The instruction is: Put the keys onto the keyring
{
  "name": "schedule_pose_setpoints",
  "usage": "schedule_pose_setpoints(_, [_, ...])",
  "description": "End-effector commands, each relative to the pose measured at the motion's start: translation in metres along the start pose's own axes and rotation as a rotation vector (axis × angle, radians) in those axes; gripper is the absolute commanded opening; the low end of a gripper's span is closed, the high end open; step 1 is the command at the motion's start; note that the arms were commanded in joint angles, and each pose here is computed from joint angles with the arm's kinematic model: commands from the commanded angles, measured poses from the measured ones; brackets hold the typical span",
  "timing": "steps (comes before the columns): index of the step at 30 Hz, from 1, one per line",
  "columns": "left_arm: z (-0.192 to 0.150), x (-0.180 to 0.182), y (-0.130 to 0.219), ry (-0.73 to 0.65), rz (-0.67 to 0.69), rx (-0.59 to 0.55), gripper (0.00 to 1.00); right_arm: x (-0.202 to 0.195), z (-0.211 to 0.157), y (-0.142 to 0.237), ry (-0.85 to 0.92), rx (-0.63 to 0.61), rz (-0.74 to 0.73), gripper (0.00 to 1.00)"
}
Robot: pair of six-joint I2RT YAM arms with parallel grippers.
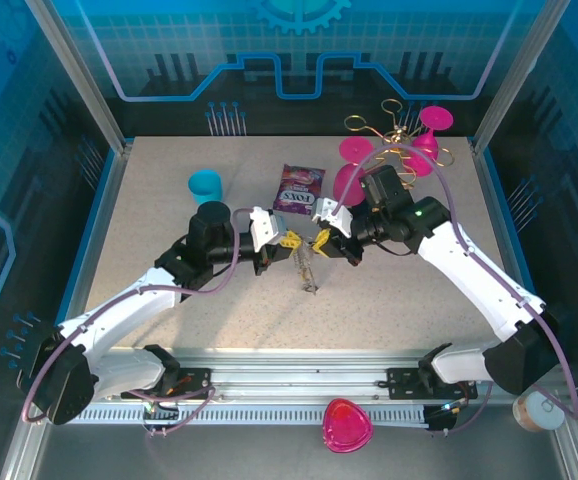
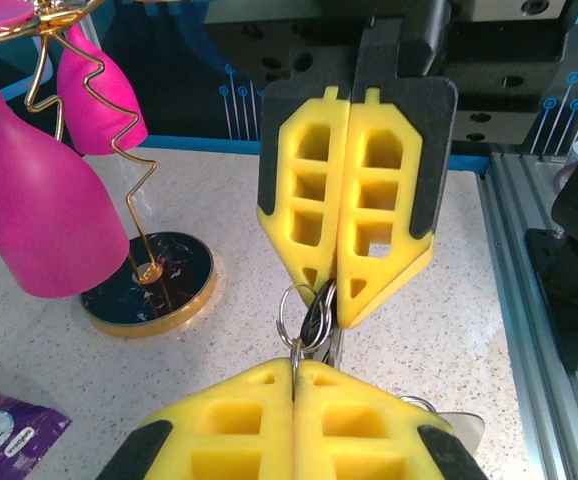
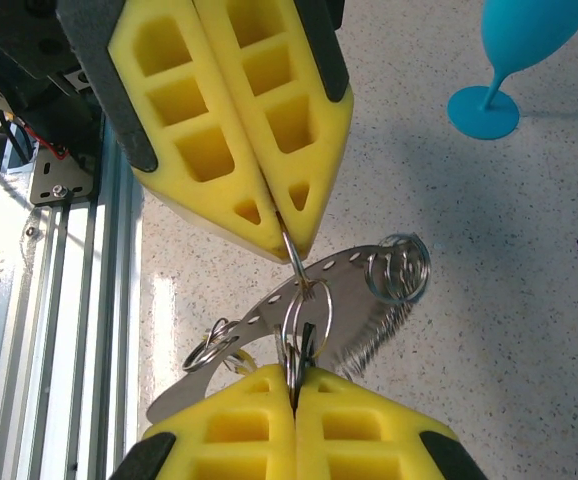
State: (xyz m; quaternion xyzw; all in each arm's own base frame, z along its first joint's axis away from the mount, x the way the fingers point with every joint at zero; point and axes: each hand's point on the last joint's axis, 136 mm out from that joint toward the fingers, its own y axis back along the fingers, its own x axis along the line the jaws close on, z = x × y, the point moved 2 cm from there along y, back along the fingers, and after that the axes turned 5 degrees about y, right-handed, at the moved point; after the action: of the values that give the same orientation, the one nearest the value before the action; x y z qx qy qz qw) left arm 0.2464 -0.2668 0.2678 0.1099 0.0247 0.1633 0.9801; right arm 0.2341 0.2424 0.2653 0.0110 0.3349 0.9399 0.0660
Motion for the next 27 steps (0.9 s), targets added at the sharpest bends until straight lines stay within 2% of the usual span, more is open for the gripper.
schedule_pose_setpoints(1, [0.001, -0.003, 0.004, -0.037, 0.012, 0.006, 0.0, -0.001, 0.006, 0.012, 0.006, -0.006, -0.026, 0.0])
schedule_pose_setpoints(3, [-0.003, -0.002, 0.003, -0.028, 0.014, 0.02, 0.0, -0.001, 0.01, 0.013, 0.012, -0.015, -0.03, 0.0])
schedule_pose_setpoints(6, [-0.005, -0.001, 0.003, -0.021, 0.02, 0.027, 0.25, -0.002, 0.013, 0.013, 0.015, -0.011, -0.034, 0.0])
schedule_pose_setpoints(12, [-0.01, 0.002, 0.011, -0.003, 0.081, 0.023, 0.61, -0.003, 0.013, 0.009, 0.041, 0.019, -0.04, 0.0])
schedule_pose_setpoints(14, [-0.007, 0.008, 0.019, 0.007, 0.154, -0.011, 0.74, -0.004, 0.014, 0.004, 0.052, 0.03, -0.041, 0.0])
schedule_pose_setpoints(16, [-0.005, 0.021, 0.031, 0.028, 0.289, -0.06, 0.84, -0.002, 0.02, -0.003, 0.058, 0.025, -0.026, 0.0])
schedule_pose_setpoints(18, [0.001, 0.041, 0.052, 0.079, 0.478, -0.129, 0.98, 0.005, 0.033, -0.013, 0.079, 0.004, -0.002, 0.0])
schedule_pose_setpoints(23, [0.008, 0.073, 0.121, 0.205, 0.904, -0.255, 0.99, 0.029, 0.078, -0.033, 0.092, -0.119, 0.071, 0.0])
schedule_pose_setpoints(27, [-0.006, 0.087, 0.165, 0.318, 1.161, -0.265, 0.99, 0.045, 0.103, -0.058, 0.045, -0.218, 0.117, 0.0])
